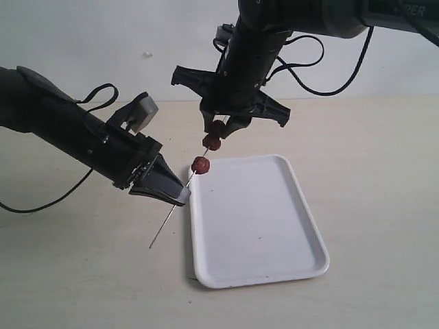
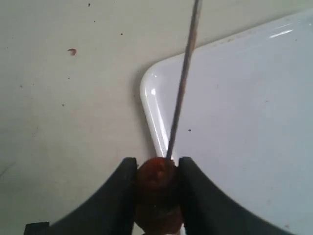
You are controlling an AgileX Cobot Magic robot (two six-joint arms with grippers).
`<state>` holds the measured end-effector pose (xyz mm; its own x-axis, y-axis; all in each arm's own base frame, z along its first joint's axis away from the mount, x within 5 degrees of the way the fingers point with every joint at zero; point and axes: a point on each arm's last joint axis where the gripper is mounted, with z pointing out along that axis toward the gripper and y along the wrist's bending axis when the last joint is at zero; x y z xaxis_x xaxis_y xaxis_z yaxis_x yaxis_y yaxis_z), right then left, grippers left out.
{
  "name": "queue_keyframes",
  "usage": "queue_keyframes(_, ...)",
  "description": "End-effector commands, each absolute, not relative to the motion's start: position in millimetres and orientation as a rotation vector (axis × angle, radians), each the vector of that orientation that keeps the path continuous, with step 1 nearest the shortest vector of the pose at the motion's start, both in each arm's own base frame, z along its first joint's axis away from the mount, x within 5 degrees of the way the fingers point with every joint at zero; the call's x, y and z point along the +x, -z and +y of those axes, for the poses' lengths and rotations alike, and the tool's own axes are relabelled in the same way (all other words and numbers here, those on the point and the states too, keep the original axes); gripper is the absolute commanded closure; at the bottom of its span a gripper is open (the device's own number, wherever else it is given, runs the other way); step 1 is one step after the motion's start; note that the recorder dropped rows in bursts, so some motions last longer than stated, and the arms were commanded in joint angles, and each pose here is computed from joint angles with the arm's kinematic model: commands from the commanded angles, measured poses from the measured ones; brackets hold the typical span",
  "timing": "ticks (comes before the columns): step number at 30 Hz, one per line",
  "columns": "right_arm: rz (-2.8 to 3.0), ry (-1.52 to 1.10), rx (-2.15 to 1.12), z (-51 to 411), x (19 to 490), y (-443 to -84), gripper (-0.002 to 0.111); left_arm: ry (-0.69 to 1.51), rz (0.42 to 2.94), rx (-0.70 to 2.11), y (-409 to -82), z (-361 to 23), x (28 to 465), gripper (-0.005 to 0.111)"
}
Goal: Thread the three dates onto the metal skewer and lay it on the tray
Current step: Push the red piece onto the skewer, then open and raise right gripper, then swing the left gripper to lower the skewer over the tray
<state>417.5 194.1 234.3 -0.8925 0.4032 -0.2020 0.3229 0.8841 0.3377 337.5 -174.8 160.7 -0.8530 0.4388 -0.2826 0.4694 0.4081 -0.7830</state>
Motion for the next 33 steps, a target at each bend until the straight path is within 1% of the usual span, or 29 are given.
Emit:
queue_keyframes(1,2.762,-0.435,0.522,196,417,-240,0.05,1.504,2.558,0.837,-168,-178,339,0.107)
queue_keyframes(2,2.747,-0.417,0.507,195,418,-243,0.046,1.504,2.558,0.837,-168,-178,339,0.107)
queue_keyframes(3,2.732,-0.404,0.494,193,417,-246,0.046,1.504,2.558,0.837,-168,-178,339,0.107)
queue_keyframes(11,2.638,-0.347,0.454,183,413,-275,0.046,1.519,2.549,0.818,-170,-179,340,0.107)
queue_keyframes(19,2.72,-0.433,0.362,192,409,-269,0.046,1.531,2.535,0.807,-171,-179,340,0.107)
queue_keyframes(21,2.717,-0.395,0.34,189,408,-271,0.046,1.531,2.535,0.807,-171,-179,340,0.107)
queue_keyframes(26,2.673,-0.194,0.311,170,401,-294,0.046,1.533,2.533,0.805,-171,-179,341,0.107)
queue_keyframes(30,2.648,-0.188,0.299,164,391,-314,0.046,1.543,2.526,0.791,-171,-180,341,0.107)
queue_keyframes(33,2.634,-0.182,0.281,158,380,-332,0.05,1.546,2.534,0.779,-171,-180,341,0.107)
